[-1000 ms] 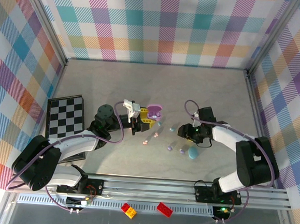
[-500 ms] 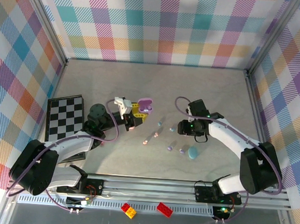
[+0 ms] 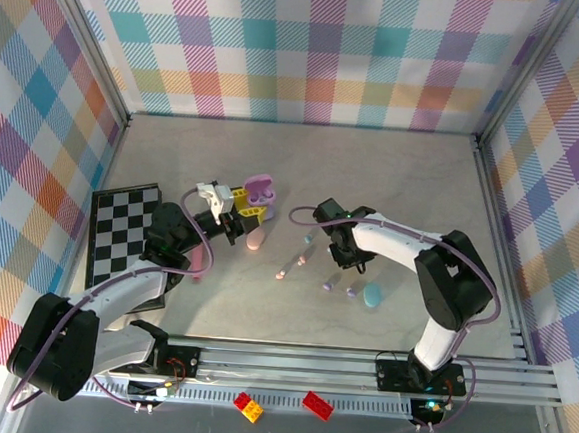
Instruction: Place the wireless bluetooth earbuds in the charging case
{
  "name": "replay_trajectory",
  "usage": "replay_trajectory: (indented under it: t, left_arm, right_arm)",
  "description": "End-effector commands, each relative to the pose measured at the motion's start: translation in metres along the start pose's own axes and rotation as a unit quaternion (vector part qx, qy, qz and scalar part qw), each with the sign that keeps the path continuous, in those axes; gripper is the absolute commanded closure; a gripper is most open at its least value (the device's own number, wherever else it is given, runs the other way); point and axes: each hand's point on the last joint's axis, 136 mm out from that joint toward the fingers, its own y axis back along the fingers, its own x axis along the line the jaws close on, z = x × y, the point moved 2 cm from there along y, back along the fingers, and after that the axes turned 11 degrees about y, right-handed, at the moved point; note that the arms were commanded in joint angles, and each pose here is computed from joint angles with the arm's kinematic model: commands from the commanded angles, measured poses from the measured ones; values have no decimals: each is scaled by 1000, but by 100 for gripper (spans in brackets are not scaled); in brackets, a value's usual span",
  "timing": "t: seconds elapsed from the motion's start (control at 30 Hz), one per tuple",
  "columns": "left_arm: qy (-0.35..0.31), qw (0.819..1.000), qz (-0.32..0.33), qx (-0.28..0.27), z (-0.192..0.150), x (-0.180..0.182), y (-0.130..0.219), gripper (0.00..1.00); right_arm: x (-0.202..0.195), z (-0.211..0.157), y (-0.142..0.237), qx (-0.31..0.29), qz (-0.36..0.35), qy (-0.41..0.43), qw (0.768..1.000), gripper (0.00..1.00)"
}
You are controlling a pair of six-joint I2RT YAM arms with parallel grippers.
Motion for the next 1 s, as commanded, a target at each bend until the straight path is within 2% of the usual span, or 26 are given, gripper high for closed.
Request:
replay_trajectory:
  t: [0.0, 0.53, 0.87, 0.97]
  left_arm:
    - [-18, 999, 1, -32, 18, -1, 5, 63]
    - [-20, 999, -14, -31, 20, -6, 5, 63]
    - [-17, 999, -20, -29, 20, -8, 5, 63]
    - [-18, 999, -21, -27, 18, -7, 4, 63]
  right_arm:
    - [-5, -1, 0, 21, -38, 35, 998, 65]
    - [4, -2, -17, 53, -62, 65, 995, 71]
    - [6, -4, -24, 65, -69, 71, 993, 82]
    - [5, -2, -20, 54, -64, 64, 994, 83]
